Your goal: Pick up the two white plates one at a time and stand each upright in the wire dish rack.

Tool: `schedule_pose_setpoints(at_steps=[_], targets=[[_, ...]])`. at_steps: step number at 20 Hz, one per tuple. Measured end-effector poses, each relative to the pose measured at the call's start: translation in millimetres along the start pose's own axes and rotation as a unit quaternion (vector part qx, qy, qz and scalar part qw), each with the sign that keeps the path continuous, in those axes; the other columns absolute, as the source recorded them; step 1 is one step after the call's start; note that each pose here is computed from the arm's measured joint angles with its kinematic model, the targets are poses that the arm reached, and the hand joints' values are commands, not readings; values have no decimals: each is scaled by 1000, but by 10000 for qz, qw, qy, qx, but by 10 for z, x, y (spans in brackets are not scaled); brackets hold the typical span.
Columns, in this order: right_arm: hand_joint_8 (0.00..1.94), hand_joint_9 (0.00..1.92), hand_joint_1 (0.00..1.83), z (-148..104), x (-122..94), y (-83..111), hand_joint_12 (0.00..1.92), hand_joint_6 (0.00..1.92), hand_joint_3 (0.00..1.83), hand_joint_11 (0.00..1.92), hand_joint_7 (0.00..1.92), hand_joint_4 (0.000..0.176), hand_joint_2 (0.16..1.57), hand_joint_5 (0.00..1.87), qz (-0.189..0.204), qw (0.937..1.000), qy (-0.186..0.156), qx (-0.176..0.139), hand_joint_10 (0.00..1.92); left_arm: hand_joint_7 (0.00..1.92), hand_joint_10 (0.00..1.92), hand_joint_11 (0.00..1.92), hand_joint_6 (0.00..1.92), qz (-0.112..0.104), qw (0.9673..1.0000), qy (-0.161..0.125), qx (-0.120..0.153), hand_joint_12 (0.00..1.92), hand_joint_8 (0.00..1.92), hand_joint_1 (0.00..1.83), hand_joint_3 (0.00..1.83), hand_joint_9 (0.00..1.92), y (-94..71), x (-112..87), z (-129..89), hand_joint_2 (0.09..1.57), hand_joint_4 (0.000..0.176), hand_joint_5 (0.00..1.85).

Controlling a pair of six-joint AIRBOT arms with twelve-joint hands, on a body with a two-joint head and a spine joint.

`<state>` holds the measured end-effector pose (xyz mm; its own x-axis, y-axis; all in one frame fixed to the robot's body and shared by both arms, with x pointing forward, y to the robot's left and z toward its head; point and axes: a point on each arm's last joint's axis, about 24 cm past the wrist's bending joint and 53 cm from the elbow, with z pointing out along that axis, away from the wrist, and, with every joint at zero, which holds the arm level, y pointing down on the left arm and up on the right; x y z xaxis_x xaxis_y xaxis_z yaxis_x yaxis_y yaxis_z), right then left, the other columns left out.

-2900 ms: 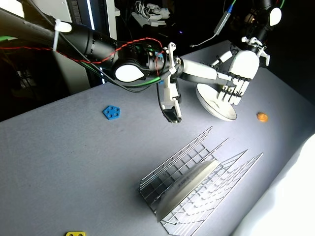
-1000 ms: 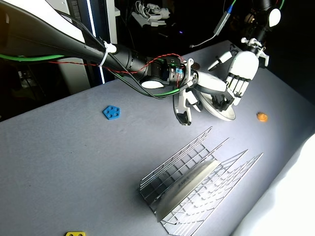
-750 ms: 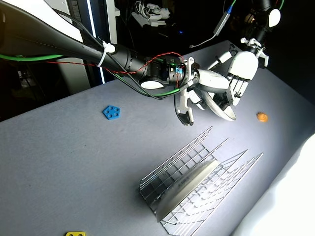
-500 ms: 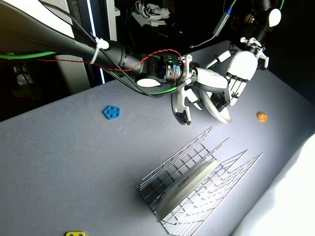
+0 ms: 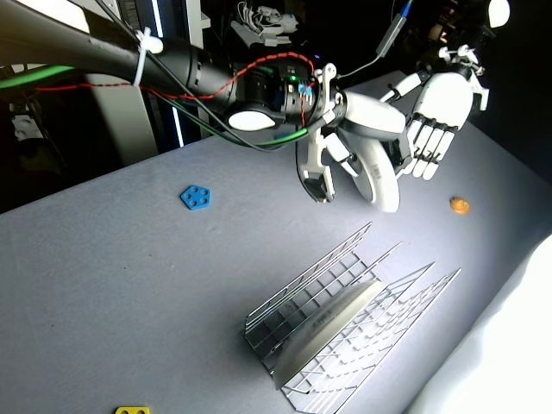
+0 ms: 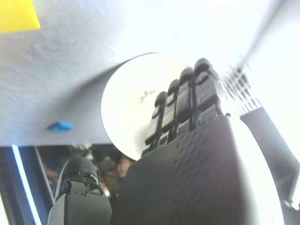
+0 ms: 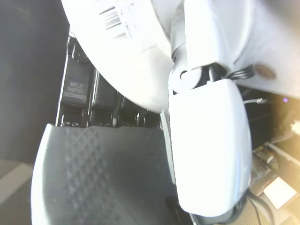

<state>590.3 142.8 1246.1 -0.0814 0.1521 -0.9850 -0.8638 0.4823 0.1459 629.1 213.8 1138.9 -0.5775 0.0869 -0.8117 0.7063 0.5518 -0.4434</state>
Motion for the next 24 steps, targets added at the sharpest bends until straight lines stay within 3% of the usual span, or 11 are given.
schedule_pose_setpoints(at_steps=[4, 7, 13, 15, 18, 24], targets=[[787, 956, 1381, -50, -267, 55, 1136, 892, 1, 794, 1049, 0, 1079, 1046, 216, 9996, -152, -18, 1095, 0, 0, 0, 0, -246, 9997, 50, 69, 0, 0, 0, 0, 0, -90, 29, -57, 1032, 0, 0], [811, 932, 1380, -112, -389, 60, 1164, 903, 0, 779, 1045, 0, 1085, 1040, 154, 9996, -235, -1, 1114, 0, 0, 0, 0, -245, 9997, 24, 9, 0, 0, 0, 0, 0, -113, 1, -226, 1028, 0, 0], [784, 927, 1380, -174, -544, -26, 1153, 914, 0, 780, 1058, 0, 1084, 1040, -234, 9993, -253, 114, 1110, 0, 0, 0, 0, -267, 9996, 47, -26, 0, 0, 0, 2, 0, -127, 10, -307, 1040, 0, 0], [797, 914, 1379, -201, -550, -14, 1160, 916, 0, 780, 1057, 0, 1086, 1040, -717, 9971, -220, 140, 1116, 0, 0, 0, 0, -247, 9997, 64, -34, 0, 0, 0, 0, 0, -115, 14, -315, 1034, 0, 0], [767, 942, 1380, -216, -593, -62, 1156, 918, 0, 788, 1058, 0, 1081, 1042, -974, 9940, -270, 407, 1098, 0, 0, 0, 0, -236, 9996, 121, -104, 0, 0, 0, 1, 0, -43, 24, -314, 1038, 0, 0], [784, 931, 1378, -295, -843, -364, 1127, 952, 0, 781, 1046, 0, 1090, 1010, -587, 9880, -608, 1291, 1131, 0, 0, 0, 0, -258, 9995, 36, -189, 0, 0, 0, 0, 0, 44, -48, -344, 1035, 0, 0]])
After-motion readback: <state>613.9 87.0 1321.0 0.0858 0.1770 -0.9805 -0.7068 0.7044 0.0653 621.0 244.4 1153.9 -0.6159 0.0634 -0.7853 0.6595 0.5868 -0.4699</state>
